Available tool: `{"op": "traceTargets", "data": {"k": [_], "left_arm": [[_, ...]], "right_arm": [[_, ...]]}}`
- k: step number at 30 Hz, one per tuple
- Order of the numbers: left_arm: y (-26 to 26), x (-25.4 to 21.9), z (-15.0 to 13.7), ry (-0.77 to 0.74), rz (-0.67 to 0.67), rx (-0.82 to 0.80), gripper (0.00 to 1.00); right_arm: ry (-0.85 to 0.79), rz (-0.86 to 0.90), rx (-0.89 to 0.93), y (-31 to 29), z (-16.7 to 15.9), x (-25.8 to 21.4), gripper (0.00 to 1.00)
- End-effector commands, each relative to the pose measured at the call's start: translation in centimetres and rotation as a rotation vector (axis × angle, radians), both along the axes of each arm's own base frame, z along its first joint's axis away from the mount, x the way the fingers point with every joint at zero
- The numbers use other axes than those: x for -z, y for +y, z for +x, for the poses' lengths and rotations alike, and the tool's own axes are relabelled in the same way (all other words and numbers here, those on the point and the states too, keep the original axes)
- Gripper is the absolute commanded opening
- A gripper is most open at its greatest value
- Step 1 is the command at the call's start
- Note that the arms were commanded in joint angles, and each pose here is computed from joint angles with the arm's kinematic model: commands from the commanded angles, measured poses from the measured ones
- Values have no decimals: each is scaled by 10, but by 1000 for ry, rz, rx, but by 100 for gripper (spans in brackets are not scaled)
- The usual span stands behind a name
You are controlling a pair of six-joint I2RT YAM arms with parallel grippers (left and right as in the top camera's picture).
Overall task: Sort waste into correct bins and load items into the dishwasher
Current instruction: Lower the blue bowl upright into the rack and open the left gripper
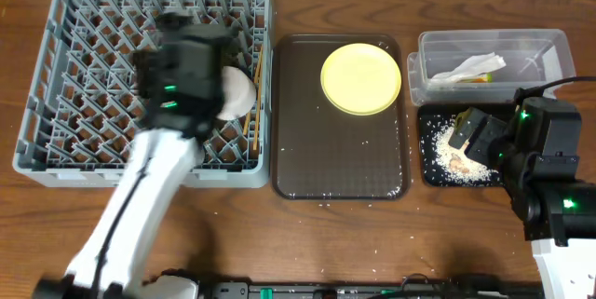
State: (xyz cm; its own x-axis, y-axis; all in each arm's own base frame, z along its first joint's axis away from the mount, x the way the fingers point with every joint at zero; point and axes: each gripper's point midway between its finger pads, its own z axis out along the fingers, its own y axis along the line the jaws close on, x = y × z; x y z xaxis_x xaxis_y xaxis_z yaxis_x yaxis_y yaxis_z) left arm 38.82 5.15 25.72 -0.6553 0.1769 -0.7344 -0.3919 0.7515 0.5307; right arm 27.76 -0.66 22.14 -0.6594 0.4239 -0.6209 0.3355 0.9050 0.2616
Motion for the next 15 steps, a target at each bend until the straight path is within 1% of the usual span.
{"op": "traceTargets", "data": {"k": [1, 2, 5, 7, 8, 9, 12, 15], "left_arm": [[-64, 40, 16, 42, -628, 369, 8], [-60, 44, 17, 50, -651, 366, 7], [-47, 66, 27, 85, -648, 334, 7], [-53, 79, 34, 117, -659, 364, 7], [-61, 92, 40, 152, -676, 412, 7], [-61, 101, 43, 169, -671, 417, 7], [-39, 121, 56, 170, -585, 322, 7], [-36, 125, 64, 152, -569, 313, 7]], "right_arm": [[2, -10, 15, -5, 0, 0, 99], [2, -10, 15, -5, 0, 0, 99], [2, -10, 15, -5, 0, 0, 99], [2, -10, 15, -5, 0, 0, 99], [2, -10, 15, -5, 0, 0, 99], [2, -10, 15, -5, 0, 0, 99], [2, -10, 15, -5, 0, 0, 99], [2, -10, 15, -5, 0, 0, 99]]}}
